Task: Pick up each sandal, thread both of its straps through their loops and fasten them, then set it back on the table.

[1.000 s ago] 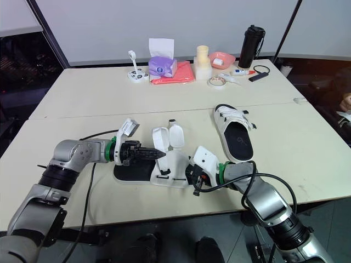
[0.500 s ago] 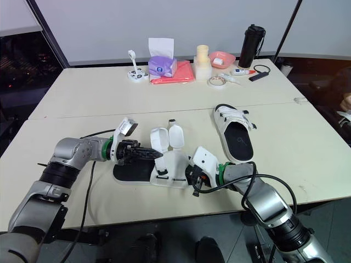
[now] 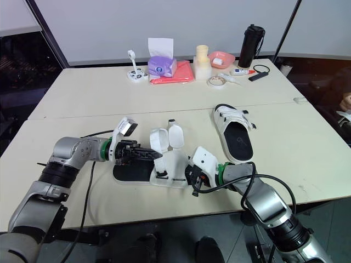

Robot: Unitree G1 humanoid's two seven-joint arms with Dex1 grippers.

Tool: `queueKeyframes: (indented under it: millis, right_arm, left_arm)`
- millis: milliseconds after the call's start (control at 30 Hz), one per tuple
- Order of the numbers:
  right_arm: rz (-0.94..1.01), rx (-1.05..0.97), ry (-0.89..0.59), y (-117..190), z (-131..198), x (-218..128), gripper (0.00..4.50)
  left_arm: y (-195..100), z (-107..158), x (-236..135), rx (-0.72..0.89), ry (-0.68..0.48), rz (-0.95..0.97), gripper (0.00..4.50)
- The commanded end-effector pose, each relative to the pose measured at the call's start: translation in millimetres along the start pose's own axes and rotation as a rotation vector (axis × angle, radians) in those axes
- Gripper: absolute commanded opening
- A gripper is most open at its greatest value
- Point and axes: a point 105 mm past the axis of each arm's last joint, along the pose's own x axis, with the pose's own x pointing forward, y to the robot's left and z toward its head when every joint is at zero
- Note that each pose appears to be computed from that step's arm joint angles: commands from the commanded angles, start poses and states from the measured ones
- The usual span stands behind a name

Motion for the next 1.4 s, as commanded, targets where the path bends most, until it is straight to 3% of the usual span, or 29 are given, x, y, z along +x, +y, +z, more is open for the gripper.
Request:
queueKeyframes:
  millis: [33, 233, 1000, 1400]
  right_arm:
    - [0.007, 0.03, 0.045, 5, -12, 5, 0.0]
    - [0.006, 0.032, 0.046, 5, -13, 5, 0.0]
    - [0.008, 0.03, 0.046, 6, -12, 5, 0.0]
    - [0.005, 0.025, 0.049, 5, -13, 5, 0.0]
  left_arm:
    - [-8, 2, 1, 0.051, 0.012, -0.032, 0.04]
    - [-4, -6, 2, 0.099, 0.045, -0.011, 0.04]
    - [4, 17, 4, 0.162, -0.006, 0.018, 0.04]
    - [-2, 7, 5, 0.153, 0.045, -0.025, 0.04]
